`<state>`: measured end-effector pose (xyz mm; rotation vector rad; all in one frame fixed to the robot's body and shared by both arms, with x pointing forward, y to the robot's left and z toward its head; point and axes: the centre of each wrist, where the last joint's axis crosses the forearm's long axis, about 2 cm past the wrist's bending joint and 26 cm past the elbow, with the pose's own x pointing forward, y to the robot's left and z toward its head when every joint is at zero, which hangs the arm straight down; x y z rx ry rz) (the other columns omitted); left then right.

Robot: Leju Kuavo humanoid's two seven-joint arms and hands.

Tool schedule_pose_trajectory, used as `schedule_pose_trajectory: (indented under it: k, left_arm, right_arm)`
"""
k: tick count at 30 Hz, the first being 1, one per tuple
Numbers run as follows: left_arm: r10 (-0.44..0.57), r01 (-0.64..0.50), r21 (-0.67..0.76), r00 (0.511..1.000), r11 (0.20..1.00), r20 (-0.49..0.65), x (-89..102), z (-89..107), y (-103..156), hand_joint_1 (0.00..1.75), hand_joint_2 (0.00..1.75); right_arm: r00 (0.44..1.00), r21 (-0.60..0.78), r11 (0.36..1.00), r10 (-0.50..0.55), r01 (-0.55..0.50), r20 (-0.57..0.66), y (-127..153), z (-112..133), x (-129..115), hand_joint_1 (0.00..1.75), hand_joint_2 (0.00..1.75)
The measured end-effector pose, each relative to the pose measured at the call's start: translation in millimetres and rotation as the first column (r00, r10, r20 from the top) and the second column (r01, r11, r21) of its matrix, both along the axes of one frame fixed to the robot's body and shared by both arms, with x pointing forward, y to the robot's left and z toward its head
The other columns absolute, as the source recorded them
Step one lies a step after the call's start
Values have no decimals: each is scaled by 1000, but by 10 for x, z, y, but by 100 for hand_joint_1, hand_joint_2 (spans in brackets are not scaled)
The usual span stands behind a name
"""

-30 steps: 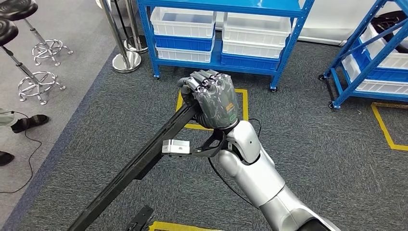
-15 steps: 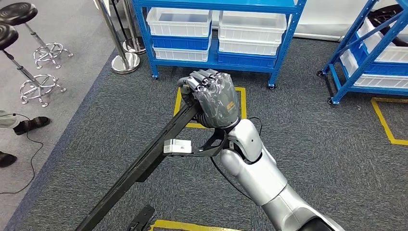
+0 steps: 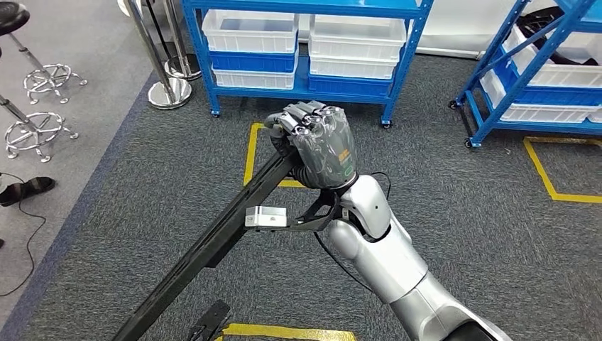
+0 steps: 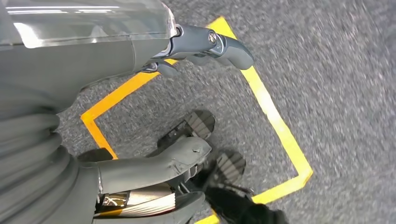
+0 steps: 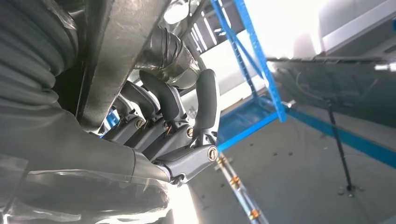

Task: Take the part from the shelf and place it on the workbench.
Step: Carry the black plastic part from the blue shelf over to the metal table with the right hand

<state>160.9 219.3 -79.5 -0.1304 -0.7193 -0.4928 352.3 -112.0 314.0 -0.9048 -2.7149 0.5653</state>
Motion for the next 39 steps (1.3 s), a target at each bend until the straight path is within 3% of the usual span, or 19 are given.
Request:
schedule_pose_trajectory:
  k: [15, 39]
  left_arm:
    - [-3, 3, 8, 1000, 1000, -22, -60, -23, 14, 0, 175]
    - [-4, 4, 16, 1000, 1000, 5, 97, 20, 111, 0, 175]
  right_arm:
    - [1000, 15, 1000, 8, -9, 19, -44, 32, -63, 175, 175]
    - [997, 43, 999, 20, -23, 77, -115, 107, -157, 175, 175]
